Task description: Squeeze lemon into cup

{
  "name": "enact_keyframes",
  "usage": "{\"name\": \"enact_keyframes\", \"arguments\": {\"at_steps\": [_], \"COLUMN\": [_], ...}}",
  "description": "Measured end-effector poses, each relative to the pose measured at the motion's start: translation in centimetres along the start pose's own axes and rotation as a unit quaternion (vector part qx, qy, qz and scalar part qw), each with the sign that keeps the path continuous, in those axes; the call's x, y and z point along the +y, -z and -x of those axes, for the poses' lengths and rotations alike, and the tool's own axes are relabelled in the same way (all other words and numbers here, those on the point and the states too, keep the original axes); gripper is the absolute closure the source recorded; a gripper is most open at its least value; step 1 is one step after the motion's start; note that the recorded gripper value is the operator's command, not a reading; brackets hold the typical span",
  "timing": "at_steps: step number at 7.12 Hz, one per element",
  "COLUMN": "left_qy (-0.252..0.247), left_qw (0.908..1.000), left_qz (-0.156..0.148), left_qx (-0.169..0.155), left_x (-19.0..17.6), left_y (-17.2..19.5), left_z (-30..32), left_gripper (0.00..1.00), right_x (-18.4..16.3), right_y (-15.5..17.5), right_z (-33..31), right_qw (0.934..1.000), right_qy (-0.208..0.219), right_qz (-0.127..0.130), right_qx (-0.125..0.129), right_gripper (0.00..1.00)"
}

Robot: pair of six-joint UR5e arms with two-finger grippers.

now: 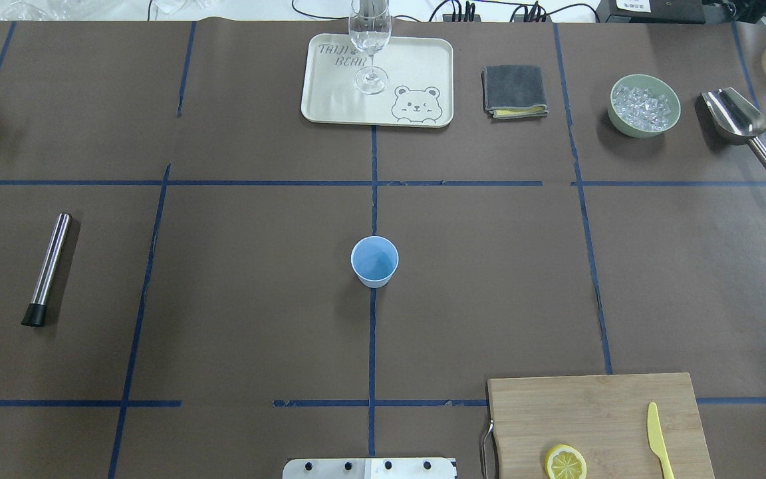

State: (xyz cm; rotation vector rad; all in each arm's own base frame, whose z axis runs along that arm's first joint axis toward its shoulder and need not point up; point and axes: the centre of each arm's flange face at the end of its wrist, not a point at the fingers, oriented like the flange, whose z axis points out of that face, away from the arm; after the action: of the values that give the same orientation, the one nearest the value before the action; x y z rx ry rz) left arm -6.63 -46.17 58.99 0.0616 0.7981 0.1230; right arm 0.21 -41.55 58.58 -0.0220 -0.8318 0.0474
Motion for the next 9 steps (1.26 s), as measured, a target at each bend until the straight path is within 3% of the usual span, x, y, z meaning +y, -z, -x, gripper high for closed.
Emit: {"name": "enact_keyframes", "arguments": {"at_steps": [5, 8, 9], "left_qy": [-0.004, -0.002, -0.002], "left_qw": [1.0, 1.0, 1.0], "left_qz": [-0.005, -0.003, -0.004], "left_qx": [-0.006, -0.003, -0.002], "left_x": [-0.1, -0.1, -0.1], "left_y": [0.3, 0.1, 0.2], "left_z": [-0.2, -0.1, -0.3], "left_gripper": [0.0, 0.0, 0.0], "right_x": [0.0, 0.1, 0.2], "right_y": [0.1, 0.0, -0.5], "right_z": [0.2, 1.2, 2.8], "right_qw": [1.0, 0.9996, 0.9987], "right_qy": [0.001, 0.023, 0.048], "right_qz": [-0.002, -0.013, -0.013], "right_qx": [-0.001, -0.006, -0.01], "right_gripper": [0.0, 0.0, 0.0]}}
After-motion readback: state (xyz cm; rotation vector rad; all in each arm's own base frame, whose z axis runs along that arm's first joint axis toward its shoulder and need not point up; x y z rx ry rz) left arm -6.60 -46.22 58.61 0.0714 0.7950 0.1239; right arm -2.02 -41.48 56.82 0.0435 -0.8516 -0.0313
